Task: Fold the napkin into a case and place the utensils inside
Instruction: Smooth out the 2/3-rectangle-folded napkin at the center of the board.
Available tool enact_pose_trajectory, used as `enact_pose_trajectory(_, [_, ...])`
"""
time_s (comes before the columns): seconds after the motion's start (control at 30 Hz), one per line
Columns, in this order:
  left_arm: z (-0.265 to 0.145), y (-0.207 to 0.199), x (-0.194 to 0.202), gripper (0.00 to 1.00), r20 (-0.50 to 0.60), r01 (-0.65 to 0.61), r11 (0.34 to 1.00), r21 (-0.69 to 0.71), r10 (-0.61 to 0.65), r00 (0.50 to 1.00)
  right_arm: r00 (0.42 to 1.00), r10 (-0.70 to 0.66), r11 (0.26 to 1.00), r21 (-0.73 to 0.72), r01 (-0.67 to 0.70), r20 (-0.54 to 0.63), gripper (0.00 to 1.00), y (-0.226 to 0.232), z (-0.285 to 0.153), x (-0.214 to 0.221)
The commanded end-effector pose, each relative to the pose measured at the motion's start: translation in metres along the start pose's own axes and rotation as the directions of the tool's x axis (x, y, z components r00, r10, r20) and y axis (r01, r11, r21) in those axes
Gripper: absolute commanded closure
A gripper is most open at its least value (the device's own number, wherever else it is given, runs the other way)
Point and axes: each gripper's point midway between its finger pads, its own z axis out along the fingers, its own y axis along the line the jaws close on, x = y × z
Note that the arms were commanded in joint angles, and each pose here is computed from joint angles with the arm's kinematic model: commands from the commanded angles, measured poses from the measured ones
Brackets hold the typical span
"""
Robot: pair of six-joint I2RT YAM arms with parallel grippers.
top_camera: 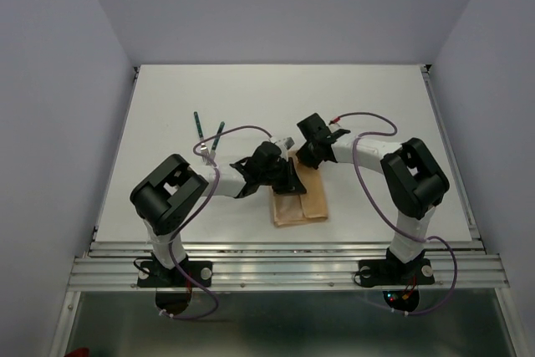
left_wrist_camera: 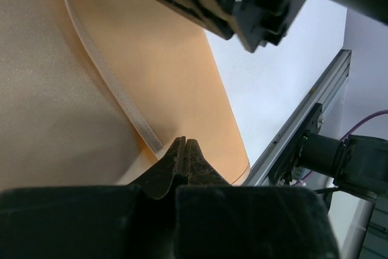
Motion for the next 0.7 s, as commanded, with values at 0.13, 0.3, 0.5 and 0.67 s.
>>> enact_pose_trajectory(0.13, [-0.016,-0.02,-0.013,1.0,0.056,-0.092,0.995,0.028,0.09,0.994,0.997,0.079,0.996,0.053,-0.077,-0.024,0.99,-0.012,-0.007,0.009])
enact_pose_trajectory(0.3, [-0.006,-0.019,-0.016,1.0,0.044,-0.104,0.994,0.031,0.102,0.994,0.996,0.092,0.993,0.07,-0.09,-0.021,0.99,-0.019,-0.007,0.01])
enact_pose_trajectory(0.5, [0.011,0.008,-0.001,1.0,-0.023,-0.085,0.996,-0.028,0.084,0.996,0.995,0.098,0.992,0.078,-0.098,0.012,0.99,-0.025,-0.011,0.001])
enact_pose_trajectory(0.67, [0.01,0.027,0.008,1.0,-0.052,-0.108,0.99,-0.091,0.104,0.993,0.998,0.061,0.993,0.097,-0.064,0.027,0.99,-0.034,-0.017,-0.002])
